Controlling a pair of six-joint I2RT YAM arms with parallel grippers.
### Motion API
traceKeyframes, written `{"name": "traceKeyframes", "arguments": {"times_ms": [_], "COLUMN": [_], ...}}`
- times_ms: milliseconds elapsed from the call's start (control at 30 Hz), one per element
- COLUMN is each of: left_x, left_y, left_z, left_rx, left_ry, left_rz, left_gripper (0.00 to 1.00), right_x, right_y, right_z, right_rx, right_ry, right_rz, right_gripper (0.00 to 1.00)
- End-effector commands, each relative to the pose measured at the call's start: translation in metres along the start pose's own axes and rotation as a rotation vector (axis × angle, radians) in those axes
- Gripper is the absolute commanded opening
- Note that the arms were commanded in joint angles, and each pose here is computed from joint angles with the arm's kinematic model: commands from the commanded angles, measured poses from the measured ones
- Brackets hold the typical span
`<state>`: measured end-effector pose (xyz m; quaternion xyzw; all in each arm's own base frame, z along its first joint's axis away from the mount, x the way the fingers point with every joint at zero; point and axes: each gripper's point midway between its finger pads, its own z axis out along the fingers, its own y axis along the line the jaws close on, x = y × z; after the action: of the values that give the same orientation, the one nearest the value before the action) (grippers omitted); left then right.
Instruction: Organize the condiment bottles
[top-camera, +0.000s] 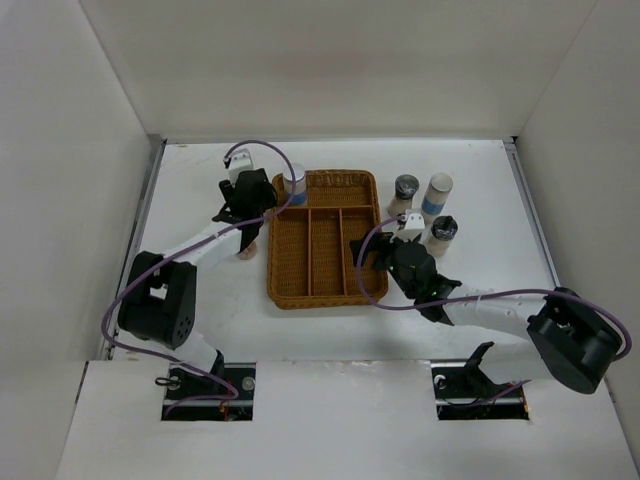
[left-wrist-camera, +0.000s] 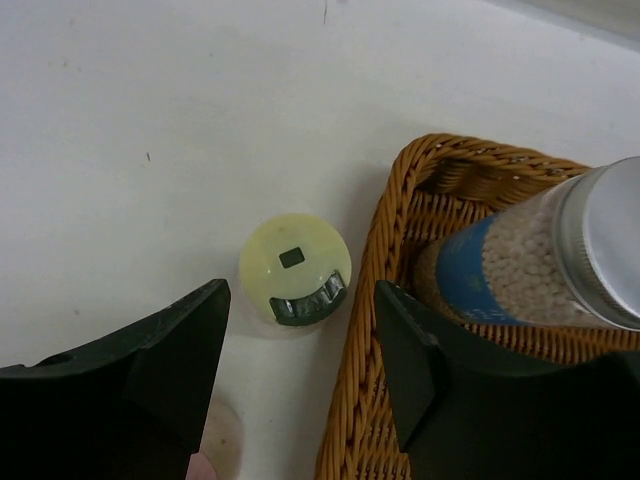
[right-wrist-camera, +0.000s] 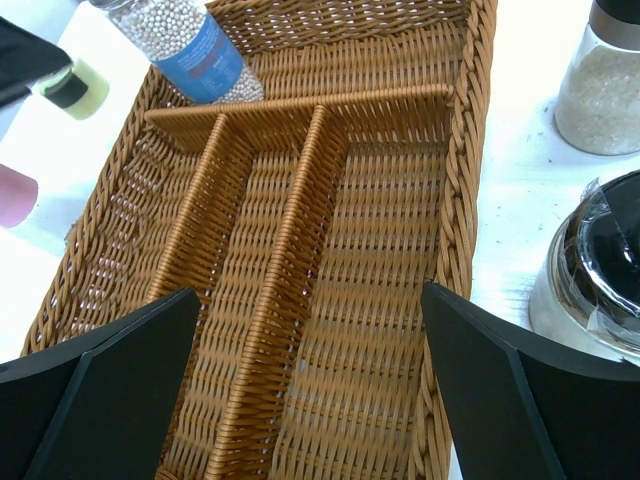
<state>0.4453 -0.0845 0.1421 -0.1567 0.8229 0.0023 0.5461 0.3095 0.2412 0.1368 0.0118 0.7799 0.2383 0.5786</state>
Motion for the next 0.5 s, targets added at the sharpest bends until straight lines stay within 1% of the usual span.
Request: {"name": "traceKeyframes", "arguments": {"times_ms": [0,133,267,367,467], "left_x": [-0.017,-0.01,-0.011,-0.022,-0.037], "left_y": [-0.005,0.001,0.001,-0.002,-0.003], "left_z": [0.007,0.017,0.02,0.012,0.002], "left_rx": [0.014,-0.009,-0.012,-0.003,-0.002], "left_ry": [-0.029,-0.016,-0.024,-0.062,-0.1], "left_rz": [-0.043,-0.043,-0.055,-0.064,-0.061], "left_gripper": [0.57,0.53,0.41,0.35,0.33], "right_x": [-0.019,-0.017,-0.019,-0.016,-0.017], "right_y": [0.014,0.013,0.014,0.014,0.015], "right_z": [0.005,0.006,0.005,0.006,0.007], "right_rx": [-0.036,-0.035,-0.04,-0.04,-0.043], "right_ry": [-0.046,-0.041,-0.048,-0.035,-0.041], "right_rz": [0.028,0.03,0.029,0.026,0.027], "right_gripper": [1.0,1.0,1.0,1.0,1.0]}}
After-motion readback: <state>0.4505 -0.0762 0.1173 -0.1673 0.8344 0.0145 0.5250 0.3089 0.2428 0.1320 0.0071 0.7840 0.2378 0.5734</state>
